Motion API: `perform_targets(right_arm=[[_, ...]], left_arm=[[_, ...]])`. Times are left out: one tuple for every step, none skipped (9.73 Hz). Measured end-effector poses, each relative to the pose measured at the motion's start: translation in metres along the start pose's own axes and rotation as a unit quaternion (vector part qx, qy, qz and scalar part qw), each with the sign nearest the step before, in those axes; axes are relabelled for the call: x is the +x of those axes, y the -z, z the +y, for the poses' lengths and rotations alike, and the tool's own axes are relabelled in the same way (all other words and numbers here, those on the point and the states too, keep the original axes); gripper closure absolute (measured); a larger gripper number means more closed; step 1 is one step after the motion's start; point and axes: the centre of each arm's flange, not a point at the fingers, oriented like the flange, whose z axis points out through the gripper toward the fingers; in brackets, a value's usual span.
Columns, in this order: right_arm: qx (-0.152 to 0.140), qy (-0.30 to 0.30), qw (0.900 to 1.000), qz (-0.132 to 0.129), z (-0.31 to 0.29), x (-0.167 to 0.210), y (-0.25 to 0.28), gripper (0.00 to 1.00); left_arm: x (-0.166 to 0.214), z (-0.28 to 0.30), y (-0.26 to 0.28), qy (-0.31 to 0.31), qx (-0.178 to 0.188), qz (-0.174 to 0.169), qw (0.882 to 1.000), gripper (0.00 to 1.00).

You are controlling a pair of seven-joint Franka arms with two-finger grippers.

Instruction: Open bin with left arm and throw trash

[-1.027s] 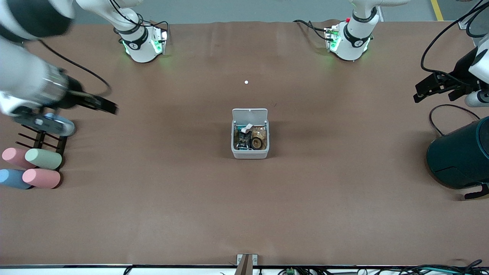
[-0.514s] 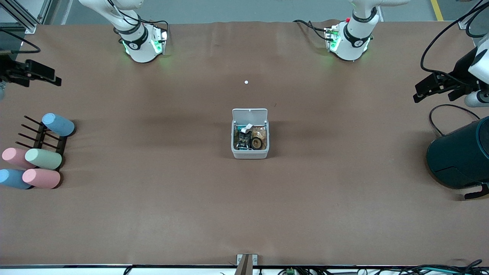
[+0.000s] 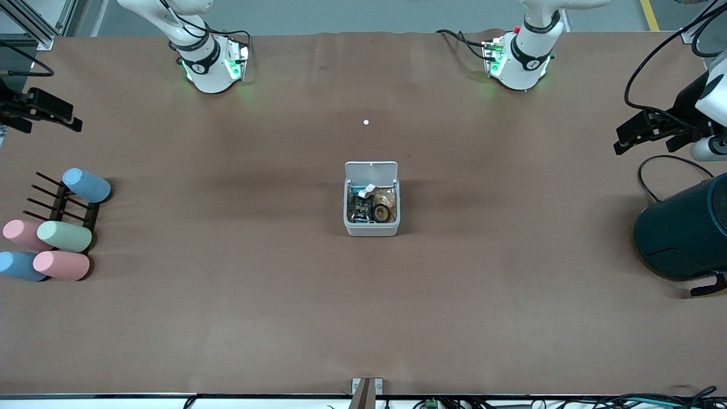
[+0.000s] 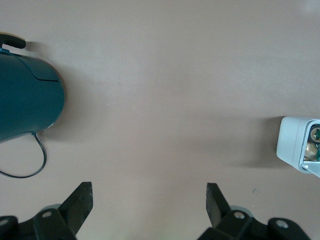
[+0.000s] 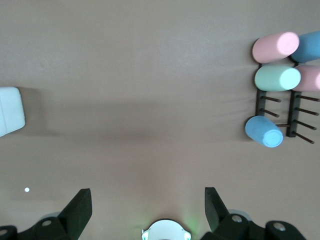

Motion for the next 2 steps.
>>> perform_targets(right_arm=[[-0.006, -0.001, 1.0, 0.002, 0.0012, 0.0002, 0.0009, 0.0], [-0.008, -0.002, 1.0, 0.006, 0.002, 0.001, 0.0018, 0.0]], left_arm=[[0.0007, 0.0, -0.0001, 0.0, 0.0, 0.0, 1.0, 0.0], [0.0011, 0.0, -0.0007, 0.0, 0.0, 0.0, 1.0, 0.0]])
